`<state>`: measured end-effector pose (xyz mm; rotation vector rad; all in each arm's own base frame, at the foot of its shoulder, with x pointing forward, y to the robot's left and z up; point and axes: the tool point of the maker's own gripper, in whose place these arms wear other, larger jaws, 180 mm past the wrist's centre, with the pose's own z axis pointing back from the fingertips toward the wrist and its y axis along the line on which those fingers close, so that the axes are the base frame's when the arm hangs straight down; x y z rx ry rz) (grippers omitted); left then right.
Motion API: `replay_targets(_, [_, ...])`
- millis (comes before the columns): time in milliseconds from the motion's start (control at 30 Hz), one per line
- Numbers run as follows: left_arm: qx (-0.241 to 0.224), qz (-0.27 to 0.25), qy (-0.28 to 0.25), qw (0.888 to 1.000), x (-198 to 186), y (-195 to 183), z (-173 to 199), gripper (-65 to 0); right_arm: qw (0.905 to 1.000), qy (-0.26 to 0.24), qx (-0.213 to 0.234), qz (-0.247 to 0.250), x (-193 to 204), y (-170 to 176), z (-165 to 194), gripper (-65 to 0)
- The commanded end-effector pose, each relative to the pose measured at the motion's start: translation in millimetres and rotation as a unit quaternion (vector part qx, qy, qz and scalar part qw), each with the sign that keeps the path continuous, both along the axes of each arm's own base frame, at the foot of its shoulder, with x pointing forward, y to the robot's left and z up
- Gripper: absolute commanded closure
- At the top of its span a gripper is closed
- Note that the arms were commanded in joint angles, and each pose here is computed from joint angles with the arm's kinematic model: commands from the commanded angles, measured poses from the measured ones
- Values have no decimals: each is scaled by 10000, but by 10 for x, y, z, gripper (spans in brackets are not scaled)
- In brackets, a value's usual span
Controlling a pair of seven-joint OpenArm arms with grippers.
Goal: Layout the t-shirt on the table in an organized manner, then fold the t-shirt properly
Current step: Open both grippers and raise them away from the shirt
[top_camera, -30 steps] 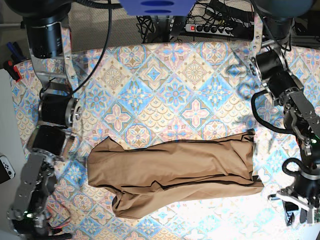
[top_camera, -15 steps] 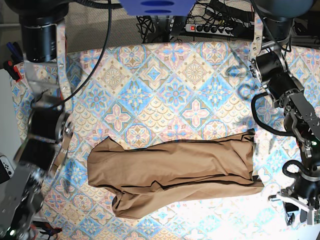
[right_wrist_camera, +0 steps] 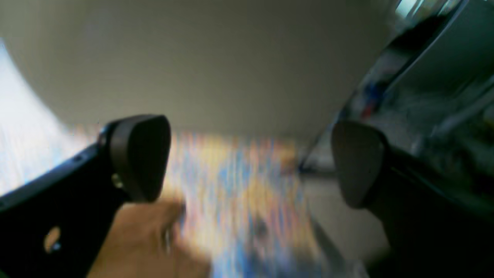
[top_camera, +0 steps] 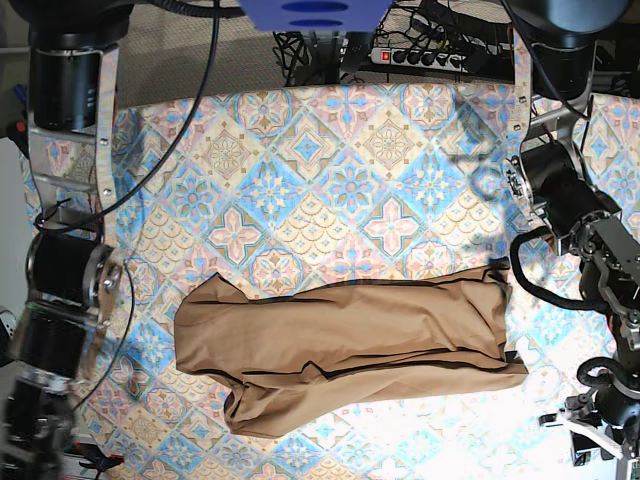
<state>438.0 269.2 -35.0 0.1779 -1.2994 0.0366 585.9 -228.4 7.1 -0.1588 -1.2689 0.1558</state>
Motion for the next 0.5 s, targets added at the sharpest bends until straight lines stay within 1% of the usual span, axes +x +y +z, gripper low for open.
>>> replay_targets(0, [42, -18, -340, 9994, -4, 3, 228, -226, 9994, -337, -55, 69, 0, 50, 288, -650])
replay_targets(67, [41, -18, -309, 9995, -5, 4, 205, -226, 9996, -220, -177, 95, 11, 92, 235, -650])
replay_targets(167, [32, -30, -288, 9996, -3, -4, 183, -226, 9994, -207, -257, 121, 12, 121, 234, -650])
replay_targets(467, [36, -32, -164, 9999, -11, -5, 69, -226, 9994, -218, -245, 138, 8, 125, 243, -650])
